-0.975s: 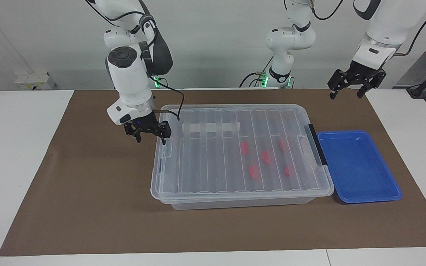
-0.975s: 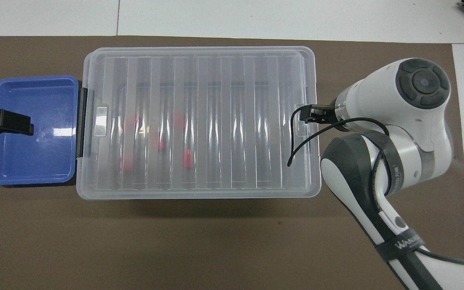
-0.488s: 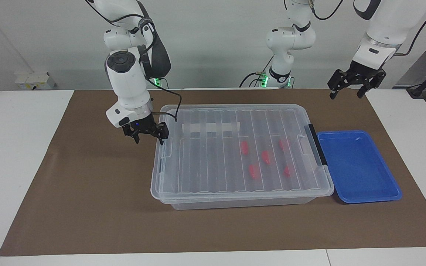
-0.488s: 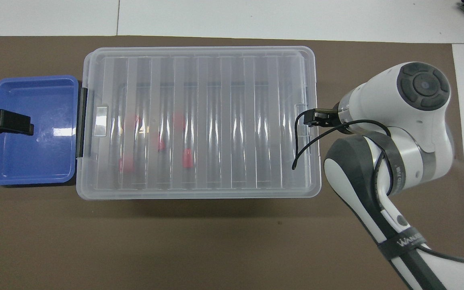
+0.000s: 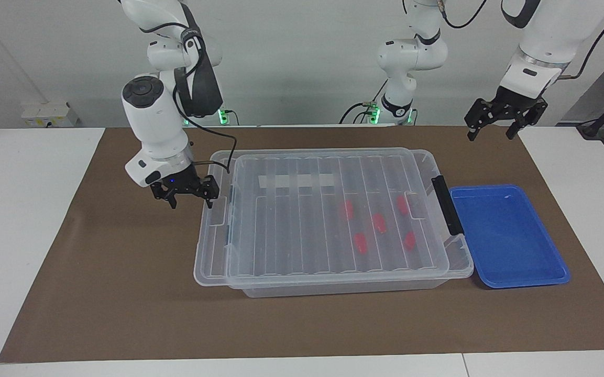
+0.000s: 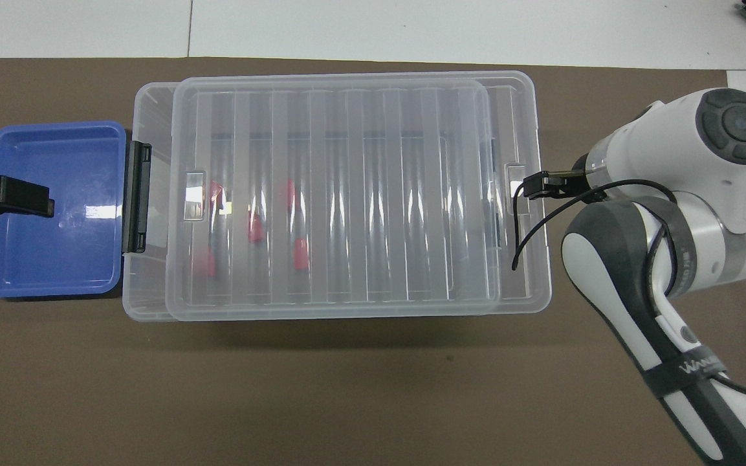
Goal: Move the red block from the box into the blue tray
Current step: 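Slide the clear lid away from the blue tray with the right gripper, then reach the left gripper into the box toward the red blocks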
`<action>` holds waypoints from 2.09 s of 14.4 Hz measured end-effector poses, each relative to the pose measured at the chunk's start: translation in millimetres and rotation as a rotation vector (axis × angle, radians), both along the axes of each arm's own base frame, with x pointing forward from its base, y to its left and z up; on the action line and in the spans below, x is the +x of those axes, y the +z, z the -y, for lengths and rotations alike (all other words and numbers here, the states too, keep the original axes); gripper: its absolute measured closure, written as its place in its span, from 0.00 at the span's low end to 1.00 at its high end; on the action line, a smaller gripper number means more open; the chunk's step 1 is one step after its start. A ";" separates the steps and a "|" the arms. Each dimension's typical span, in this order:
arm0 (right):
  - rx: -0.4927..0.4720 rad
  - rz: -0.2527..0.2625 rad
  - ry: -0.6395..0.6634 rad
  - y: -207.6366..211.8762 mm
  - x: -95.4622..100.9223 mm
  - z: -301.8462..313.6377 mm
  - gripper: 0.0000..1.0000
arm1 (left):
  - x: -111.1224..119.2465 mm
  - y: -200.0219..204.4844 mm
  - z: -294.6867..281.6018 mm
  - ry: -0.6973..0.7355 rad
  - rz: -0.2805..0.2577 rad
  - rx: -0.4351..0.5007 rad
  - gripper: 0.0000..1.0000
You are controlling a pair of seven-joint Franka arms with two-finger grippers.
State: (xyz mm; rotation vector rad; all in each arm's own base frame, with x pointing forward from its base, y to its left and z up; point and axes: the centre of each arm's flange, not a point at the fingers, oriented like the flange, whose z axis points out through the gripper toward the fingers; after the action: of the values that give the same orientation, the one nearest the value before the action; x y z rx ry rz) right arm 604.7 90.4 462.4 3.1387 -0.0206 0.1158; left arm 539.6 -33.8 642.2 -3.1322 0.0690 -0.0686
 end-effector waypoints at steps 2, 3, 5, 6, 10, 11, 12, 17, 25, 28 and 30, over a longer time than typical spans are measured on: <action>-0.007 -0.006 0.056 -2.5 1.3 16.3 0.02 | 0.0 0.0 0.0 0.000 0.000 0.000 0.00; -0.010 -0.010 0.085 -4.1 1.5 24.1 0.02 | 0.0 0.0 0.0 0.000 0.000 0.000 0.00; -0.015 -0.018 0.133 -6.3 2.1 40.3 0.02 | 0.0 0.0 0.0 0.000 0.000 0.000 0.00; -0.017 -0.019 0.151 -6.6 2.4 47.3 0.02 | 0.0 0.0 0.0 0.000 0.000 0.000 0.00; -0.031 -0.024 0.217 -7.4 3.1 68.7 0.02 | 0.0 0.0 0.0 0.000 0.000 0.000 0.00; -0.034 -0.025 0.233 -7.6 3.2 73.5 0.02 | 0.0 0.0 0.0 0.000 0.000 0.000 0.00; -0.036 -0.025 0.248 -7.6 3.3 78.2 0.02 | 0.0 0.0 0.0 0.000 0.000 0.000 0.00; -0.044 -0.027 0.330 -7.1 3.2 103.2 0.01 | 0.0 0.0 0.0 0.000 0.000 0.000 0.00; -0.072 -0.034 0.405 -7.3 2.2 126.9 0.01 | -0.1 -0.2 0.0 0.000 -0.001 0.000 0.00; -0.072 -0.032 0.397 -6.4 2.5 126.3 0.01 | -3.6 -2.5 3.4 -0.005 -0.030 0.002 0.00; -0.068 -0.023 0.330 -2.3 3.0 119.7 0.01 | -3.4 -0.3 11.2 0.029 -0.014 -0.001 0.00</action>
State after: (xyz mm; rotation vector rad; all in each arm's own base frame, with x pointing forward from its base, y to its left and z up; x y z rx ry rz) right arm 607.7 -29.3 460.1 3.0448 0.4903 0.0784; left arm 536.2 -45.0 641.8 -3.1337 0.0241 -0.0469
